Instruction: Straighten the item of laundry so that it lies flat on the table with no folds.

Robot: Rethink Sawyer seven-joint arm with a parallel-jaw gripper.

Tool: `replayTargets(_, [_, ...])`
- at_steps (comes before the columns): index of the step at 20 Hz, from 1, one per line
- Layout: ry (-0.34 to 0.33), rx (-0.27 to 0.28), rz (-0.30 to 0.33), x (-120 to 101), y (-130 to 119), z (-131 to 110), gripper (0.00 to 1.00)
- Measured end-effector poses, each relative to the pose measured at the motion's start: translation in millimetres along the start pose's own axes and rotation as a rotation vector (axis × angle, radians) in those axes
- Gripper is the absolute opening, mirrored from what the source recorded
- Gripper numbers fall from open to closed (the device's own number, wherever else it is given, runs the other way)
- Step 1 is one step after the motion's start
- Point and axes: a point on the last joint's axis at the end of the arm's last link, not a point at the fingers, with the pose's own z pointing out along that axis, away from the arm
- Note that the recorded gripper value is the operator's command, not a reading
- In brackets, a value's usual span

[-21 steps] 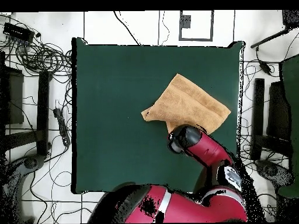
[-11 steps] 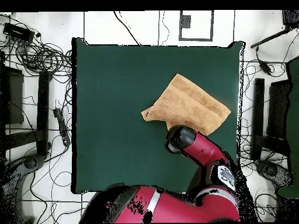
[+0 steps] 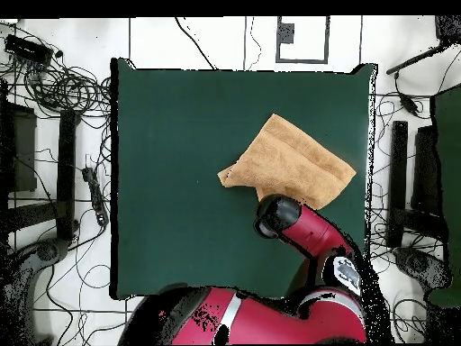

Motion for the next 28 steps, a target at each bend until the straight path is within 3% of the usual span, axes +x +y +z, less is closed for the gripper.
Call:
replayTargets(5, [-0.003, 0.019, 0.01, 0.1, -10.5, -0.6, 1.0])
replayTargets(28, [-0.006, 0.016, 0.008, -0.4, -8.8, -1.4, 1.0])
